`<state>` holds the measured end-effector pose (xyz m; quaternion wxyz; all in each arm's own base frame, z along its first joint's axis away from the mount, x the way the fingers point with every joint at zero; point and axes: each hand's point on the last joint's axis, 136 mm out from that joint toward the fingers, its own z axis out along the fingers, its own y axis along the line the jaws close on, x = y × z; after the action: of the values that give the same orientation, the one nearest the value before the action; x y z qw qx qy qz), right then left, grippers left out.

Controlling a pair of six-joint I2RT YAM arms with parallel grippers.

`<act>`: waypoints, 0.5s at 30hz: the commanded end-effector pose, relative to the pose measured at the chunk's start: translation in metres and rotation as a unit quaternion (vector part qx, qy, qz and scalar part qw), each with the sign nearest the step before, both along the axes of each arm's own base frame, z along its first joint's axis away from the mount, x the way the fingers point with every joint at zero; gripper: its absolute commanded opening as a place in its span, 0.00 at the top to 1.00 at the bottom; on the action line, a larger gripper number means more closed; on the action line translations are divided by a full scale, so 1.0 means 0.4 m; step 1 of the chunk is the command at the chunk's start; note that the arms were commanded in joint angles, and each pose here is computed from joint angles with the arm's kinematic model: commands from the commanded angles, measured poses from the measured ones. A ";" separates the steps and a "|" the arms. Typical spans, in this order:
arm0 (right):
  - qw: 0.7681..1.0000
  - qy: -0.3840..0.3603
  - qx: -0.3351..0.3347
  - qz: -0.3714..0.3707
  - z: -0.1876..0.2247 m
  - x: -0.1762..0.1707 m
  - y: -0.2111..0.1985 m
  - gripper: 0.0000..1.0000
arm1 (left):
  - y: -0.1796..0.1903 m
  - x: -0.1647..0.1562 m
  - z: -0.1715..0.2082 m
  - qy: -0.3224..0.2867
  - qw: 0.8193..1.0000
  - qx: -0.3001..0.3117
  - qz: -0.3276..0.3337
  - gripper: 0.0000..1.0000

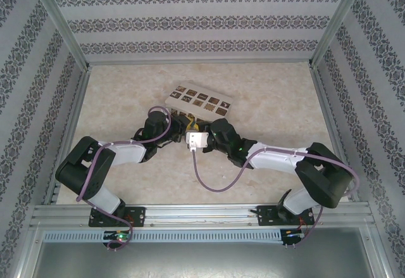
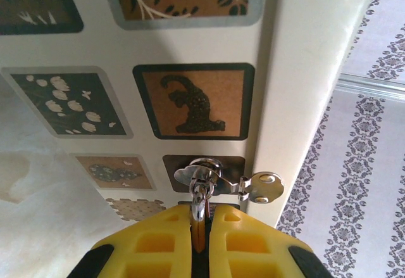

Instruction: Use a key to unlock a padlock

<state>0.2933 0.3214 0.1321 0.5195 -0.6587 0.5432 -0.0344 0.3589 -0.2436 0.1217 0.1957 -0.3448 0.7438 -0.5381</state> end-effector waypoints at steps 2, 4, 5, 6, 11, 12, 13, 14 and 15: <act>1.000 -0.017 0.009 -0.009 0.025 0.034 0.008 0.68 | -0.018 0.014 0.088 -0.050 0.999 -0.019 -0.004 1.00; 1.000 -0.020 0.007 -0.016 0.020 0.042 0.007 0.70 | -0.017 0.014 0.087 -0.049 0.999 -0.019 -0.004 1.00; 1.000 -0.020 0.007 -0.018 0.017 0.044 0.006 0.71 | -0.018 0.013 0.089 -0.050 0.999 -0.020 -0.005 1.00; 1.000 -0.019 0.009 -0.020 0.016 0.047 0.007 0.73 | -0.017 0.014 0.088 -0.050 0.999 -0.019 -0.004 1.00; 0.999 -0.019 0.011 -0.029 0.009 0.059 0.010 0.76 | -0.018 0.013 0.090 -0.049 0.999 -0.020 -0.006 1.00; 0.999 -0.018 0.012 -0.030 0.009 0.062 0.011 0.78 | -0.019 0.012 0.090 -0.050 0.999 -0.020 -0.007 1.00; 0.999 -0.017 0.013 -0.031 0.007 0.064 0.012 0.79 | -0.018 0.011 0.089 -0.049 0.999 -0.020 -0.007 1.00; 0.999 -0.017 0.014 -0.032 0.007 0.066 0.013 0.81 | -0.019 0.011 0.087 -0.048 0.999 -0.020 -0.007 1.00; 0.999 -0.016 0.014 -0.033 0.005 0.068 0.014 0.82 | -0.018 0.012 0.088 -0.049 0.999 -0.020 -0.006 1.00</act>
<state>0.3090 0.3238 0.1242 0.5213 -0.6503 0.5504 -0.0489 0.3596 -0.2424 0.1210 0.1974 -0.3473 0.7437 -0.5360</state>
